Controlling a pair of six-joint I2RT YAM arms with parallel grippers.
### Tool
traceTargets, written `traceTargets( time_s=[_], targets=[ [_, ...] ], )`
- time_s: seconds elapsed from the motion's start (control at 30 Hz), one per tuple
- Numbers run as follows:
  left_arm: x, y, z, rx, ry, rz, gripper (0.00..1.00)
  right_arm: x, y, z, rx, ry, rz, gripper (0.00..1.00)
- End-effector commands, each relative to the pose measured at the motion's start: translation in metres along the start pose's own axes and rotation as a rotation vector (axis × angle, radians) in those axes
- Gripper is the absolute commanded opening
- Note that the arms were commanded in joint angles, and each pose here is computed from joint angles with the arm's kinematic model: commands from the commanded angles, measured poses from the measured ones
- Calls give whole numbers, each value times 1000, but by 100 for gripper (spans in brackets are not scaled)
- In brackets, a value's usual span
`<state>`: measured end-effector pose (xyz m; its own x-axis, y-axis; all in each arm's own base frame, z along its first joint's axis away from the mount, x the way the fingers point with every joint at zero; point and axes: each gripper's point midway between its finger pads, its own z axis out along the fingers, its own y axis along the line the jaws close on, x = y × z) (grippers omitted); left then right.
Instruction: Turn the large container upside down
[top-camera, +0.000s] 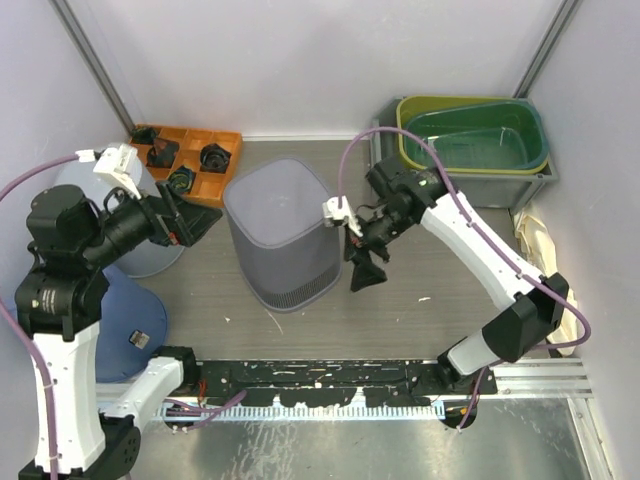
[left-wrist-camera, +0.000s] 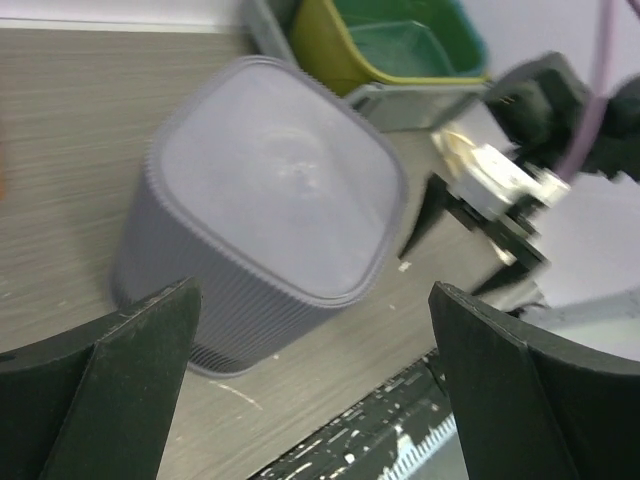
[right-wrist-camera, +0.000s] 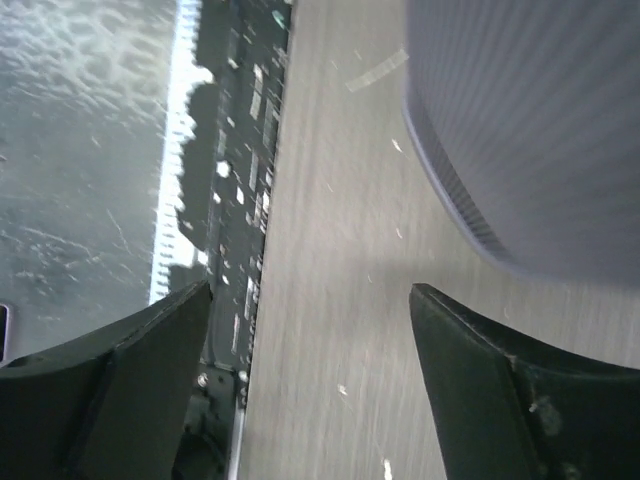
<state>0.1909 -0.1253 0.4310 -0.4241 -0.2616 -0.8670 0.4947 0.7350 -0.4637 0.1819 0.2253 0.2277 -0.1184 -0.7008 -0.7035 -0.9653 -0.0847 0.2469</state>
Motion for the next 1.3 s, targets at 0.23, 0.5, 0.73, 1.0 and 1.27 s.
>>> traceTargets(
  time_s=[0.23,0.5,0.73,1.0,1.27],
  targets=[
    [2,20,-8,-117,-79,11,100,-95,-10,124,387,-86,-71,100],
    [31,32,5,-102,5,-41,99,-97,-161,121,1045,-204,3,100],
    [60,54,17,-158,54,-132,98,-85,-257,103,1051,-258,16,100],
    [25,81,30,-376,44,-48,97,-110,-313,106,1078,-299,-41,100],
    [30,81,55,-353,60,-110,97,-119,-369,91,1325,-231,31,100]
  ],
)
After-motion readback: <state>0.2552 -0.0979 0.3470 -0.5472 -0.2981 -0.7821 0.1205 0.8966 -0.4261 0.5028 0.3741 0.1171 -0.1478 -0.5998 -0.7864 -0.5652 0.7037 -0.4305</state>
